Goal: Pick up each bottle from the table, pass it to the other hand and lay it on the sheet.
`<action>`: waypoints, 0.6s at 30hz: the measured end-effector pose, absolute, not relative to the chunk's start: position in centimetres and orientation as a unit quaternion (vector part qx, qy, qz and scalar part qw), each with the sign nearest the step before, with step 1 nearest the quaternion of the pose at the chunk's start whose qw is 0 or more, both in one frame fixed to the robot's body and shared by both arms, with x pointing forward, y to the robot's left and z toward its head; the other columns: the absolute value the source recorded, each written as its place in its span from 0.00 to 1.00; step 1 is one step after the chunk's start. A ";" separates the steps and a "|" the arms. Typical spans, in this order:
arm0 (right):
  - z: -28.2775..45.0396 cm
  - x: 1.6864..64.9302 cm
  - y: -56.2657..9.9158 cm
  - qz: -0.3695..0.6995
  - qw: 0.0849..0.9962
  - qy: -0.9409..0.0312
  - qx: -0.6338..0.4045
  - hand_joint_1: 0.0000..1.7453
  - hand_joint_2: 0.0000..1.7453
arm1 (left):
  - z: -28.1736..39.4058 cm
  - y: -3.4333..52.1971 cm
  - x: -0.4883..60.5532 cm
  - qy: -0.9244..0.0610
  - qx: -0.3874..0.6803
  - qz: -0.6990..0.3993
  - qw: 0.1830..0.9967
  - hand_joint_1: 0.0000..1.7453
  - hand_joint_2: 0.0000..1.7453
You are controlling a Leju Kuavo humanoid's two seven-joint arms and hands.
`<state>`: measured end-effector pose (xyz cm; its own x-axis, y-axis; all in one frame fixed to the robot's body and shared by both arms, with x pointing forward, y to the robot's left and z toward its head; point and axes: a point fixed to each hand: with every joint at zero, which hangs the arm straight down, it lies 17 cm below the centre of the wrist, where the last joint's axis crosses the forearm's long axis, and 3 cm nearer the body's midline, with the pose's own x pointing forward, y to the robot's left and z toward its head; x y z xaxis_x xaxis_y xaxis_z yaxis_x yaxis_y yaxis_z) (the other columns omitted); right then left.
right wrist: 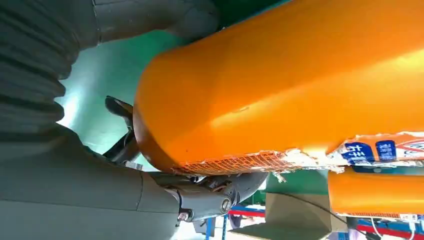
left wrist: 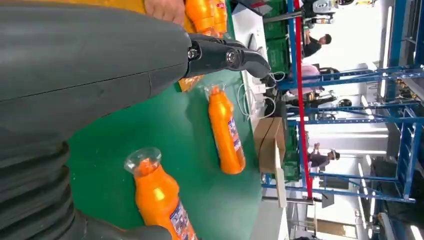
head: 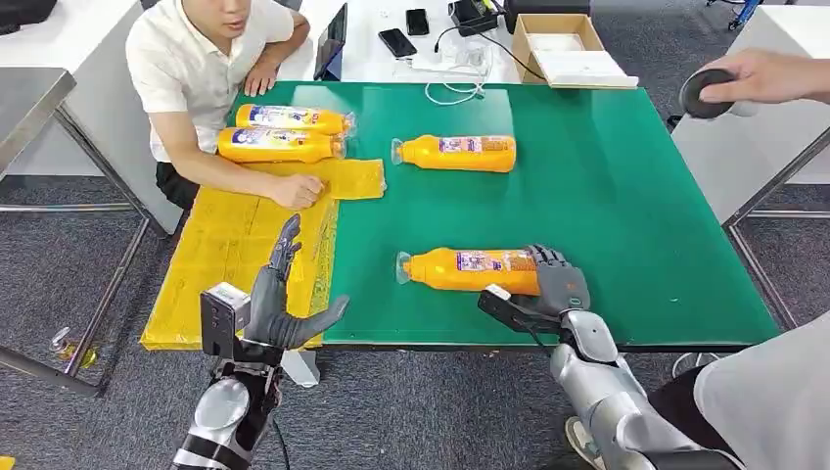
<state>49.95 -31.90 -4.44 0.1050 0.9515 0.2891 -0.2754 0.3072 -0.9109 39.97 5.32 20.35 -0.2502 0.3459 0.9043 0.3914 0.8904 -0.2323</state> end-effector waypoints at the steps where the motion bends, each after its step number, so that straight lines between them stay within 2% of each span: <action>1: -4.5 49.9 -31.9 0.470 0.653 -0.476 -0.355 1.00 1.00 | 20.3 5.3 40.0 -0.790 -0.233 -0.020 0.566 0.00 1.00; 5: -4.4 50.0 -31.9 0.470 0.652 -0.478 -0.354 1.00 1.00 | 20.4 5.3 40.0 -0.791 -0.234 -0.019 0.565 0.00 1.00; 9: -3.3 50.3 -31.0 0.435 0.649 -0.526 -0.335 1.00 1.00 | 20.4 5.3 40.0 -0.784 -0.252 -0.006 0.568 0.00 1.00; 18: -0.5 48.4 -26.1 0.204 0.676 -0.678 -0.202 1.00 1.00 | 17.7 6.6 37.6 -0.762 -0.253 0.036 0.595 0.00 1.00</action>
